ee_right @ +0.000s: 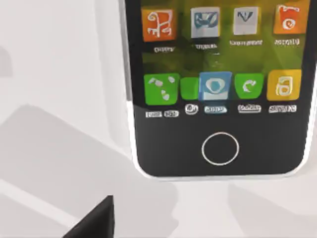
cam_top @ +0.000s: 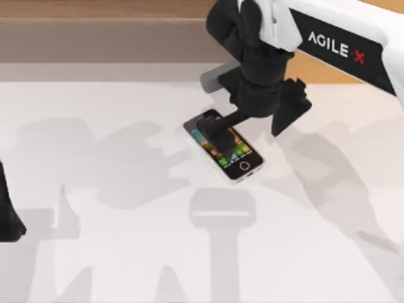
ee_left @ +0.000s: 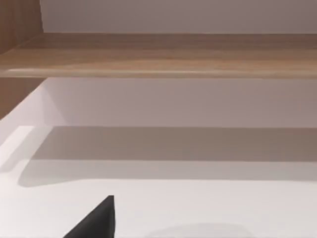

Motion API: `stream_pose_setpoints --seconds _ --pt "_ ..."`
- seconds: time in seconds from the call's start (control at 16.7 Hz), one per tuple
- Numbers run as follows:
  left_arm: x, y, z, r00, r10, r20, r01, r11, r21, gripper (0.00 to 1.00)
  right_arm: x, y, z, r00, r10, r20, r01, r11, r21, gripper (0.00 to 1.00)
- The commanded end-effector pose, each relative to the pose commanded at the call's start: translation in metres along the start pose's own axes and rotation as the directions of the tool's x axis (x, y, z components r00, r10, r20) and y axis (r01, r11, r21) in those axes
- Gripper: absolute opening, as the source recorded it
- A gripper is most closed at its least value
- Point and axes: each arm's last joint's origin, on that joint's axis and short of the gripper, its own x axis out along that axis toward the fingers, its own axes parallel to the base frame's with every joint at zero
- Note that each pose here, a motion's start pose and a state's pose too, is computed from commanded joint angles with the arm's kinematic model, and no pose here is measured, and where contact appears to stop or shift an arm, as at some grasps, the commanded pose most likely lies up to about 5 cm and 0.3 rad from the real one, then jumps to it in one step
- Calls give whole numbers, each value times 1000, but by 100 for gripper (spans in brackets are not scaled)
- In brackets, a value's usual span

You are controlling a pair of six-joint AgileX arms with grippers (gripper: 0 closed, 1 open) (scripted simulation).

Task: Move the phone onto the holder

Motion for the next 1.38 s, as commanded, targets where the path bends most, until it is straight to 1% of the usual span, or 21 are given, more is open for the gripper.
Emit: stream_pose_setpoints --seconds 0.12,0.3,0.78,0.96,1.2,1.38 --pt "0 0 0 1000 0 0 0 1000 0 100 -1 5 17 999 -3 52 4 1000 -18 100" --pt "0 0 0 1000 0 0 0 1000 0 100 -3 8 31 994 -6 112 9 999 -34 100" --pt "0 0 0 1000 0 0 0 1000 0 100 -3 6 33 992 -6 126 10 999 -32 100" --pt "0 0 0 1000 0 0 0 1000 0 100 20 8 38 993 -6 122 11 999 -37 100" --pt "0 0 0 1000 0 0 0 1000 0 100 66 8 44 991 -6 130 11 999 -36 100" --pt "0 0 0 1000 0 0 0 1000 0 100 76 9 44 992 -6 125 11 999 -36 100"
